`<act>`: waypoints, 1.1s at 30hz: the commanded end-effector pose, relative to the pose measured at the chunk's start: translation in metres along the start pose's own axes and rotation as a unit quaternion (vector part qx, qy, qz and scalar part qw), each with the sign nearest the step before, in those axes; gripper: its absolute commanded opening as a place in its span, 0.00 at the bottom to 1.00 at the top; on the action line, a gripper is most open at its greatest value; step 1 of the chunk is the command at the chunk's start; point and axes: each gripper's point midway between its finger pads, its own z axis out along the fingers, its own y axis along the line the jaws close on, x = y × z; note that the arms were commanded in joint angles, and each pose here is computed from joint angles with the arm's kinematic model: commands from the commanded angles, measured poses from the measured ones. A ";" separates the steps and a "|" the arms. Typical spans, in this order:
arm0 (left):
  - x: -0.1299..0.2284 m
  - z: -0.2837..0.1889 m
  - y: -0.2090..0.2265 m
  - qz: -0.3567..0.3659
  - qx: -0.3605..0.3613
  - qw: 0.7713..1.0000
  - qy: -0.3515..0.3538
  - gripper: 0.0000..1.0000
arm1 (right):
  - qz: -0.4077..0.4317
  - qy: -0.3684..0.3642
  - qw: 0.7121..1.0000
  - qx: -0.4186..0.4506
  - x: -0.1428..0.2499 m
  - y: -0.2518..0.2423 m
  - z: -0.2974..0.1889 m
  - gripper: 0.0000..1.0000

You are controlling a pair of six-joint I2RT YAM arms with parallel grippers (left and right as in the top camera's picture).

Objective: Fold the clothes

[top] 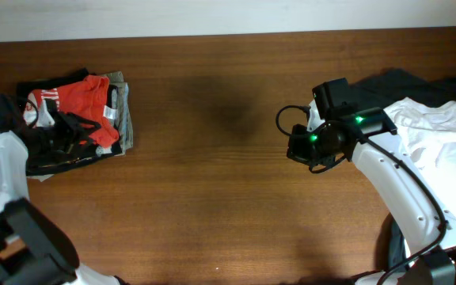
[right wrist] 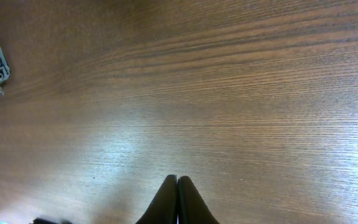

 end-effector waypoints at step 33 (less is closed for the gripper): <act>0.179 -0.231 -0.190 0.516 -0.125 0.829 -0.175 0.99 | -0.284 -0.450 0.845 -0.057 0.102 0.033 -0.319 0.99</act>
